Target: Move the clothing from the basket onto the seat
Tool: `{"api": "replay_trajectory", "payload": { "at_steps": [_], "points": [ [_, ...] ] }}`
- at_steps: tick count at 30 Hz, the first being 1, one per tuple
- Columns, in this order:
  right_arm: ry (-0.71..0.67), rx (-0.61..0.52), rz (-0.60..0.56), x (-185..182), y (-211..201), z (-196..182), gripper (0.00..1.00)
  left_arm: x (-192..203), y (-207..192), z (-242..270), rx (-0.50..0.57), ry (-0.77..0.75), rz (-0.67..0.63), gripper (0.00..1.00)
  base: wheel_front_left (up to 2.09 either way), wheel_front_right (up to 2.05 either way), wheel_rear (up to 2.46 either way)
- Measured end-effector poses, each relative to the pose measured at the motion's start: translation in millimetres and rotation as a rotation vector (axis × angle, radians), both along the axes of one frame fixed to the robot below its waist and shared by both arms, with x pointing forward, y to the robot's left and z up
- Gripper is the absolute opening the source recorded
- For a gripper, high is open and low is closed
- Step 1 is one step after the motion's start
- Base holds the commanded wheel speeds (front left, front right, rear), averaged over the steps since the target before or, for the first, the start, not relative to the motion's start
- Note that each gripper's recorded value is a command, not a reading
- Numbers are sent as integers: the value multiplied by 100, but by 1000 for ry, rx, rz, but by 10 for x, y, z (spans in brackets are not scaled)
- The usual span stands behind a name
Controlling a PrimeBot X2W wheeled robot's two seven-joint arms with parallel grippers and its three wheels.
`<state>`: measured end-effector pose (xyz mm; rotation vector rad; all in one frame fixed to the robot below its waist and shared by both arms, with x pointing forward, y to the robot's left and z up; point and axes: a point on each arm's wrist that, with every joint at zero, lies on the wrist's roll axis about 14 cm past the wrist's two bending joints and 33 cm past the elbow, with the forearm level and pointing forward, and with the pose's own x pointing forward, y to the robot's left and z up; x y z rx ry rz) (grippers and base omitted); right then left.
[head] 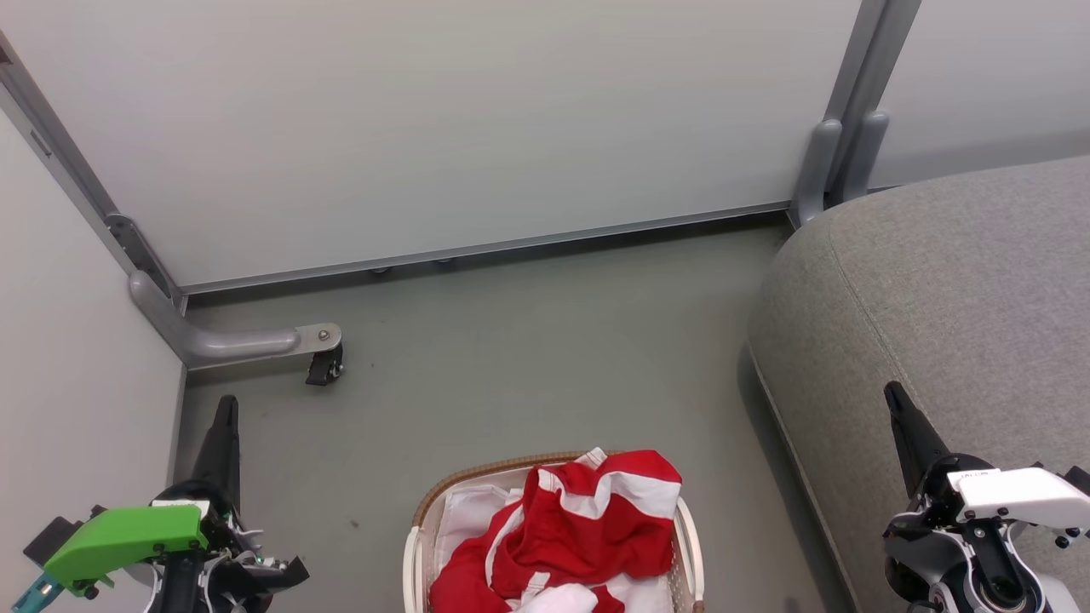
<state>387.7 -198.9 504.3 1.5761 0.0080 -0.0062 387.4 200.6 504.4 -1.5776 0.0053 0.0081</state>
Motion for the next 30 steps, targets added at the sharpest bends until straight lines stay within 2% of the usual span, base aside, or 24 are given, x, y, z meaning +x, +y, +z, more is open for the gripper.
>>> {"api": "replay_trajectory", "payload": {
  "at_steps": [30],
  "points": [
    [0, 0, 0, 0, 0, 0, 0, 0, 0, 0, 0, 0, 0, 0, 0, 0, 0]
  ]
}}
